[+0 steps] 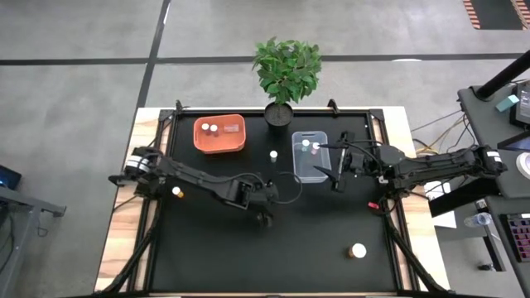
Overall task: Pick and place medicine bottles into bin by pill shape (circle, oval)
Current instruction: Put the orange tablet pill bottle into the orange bin
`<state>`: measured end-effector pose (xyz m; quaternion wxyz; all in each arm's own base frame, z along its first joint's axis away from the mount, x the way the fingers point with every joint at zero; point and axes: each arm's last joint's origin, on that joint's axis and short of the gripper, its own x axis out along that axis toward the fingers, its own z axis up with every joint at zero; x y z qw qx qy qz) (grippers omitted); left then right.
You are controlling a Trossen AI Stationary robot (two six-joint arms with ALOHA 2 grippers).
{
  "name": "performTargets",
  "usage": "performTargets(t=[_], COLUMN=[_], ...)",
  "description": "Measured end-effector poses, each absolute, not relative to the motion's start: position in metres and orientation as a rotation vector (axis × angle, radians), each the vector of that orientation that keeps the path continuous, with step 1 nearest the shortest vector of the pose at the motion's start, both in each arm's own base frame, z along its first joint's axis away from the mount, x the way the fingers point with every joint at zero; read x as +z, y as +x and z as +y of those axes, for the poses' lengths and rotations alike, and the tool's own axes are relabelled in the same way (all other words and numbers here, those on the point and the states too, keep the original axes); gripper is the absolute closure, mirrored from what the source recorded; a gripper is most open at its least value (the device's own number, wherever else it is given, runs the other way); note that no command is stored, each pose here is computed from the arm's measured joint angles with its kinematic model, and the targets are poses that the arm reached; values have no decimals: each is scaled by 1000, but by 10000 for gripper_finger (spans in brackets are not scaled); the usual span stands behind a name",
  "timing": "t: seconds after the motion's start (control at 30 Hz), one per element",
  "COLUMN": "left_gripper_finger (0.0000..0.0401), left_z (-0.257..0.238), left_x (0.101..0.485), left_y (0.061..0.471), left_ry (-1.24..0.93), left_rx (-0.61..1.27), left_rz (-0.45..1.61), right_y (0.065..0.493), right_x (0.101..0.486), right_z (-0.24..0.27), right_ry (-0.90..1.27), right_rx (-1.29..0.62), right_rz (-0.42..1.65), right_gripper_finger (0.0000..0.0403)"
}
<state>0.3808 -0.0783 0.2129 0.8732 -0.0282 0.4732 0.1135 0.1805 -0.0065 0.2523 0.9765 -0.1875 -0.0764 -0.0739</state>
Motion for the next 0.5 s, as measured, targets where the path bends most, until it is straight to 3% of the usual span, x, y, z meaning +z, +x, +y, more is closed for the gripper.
performTargets(t=[0.23,0.5], left_gripper_finger=[94,168], left_z=[-76,-76], left_x=[199,200], left_y=[386,385], left_ry=[-64,-68], left_rx=[231,229], left_rz=[1026,1026], right_y=[180,180], right_x=[252,252], right_z=[-6,-6], right_ry=[-385,-387], right_rx=[-150,-150], right_rz=[-154,-153], right_gripper_finger=[106,106])
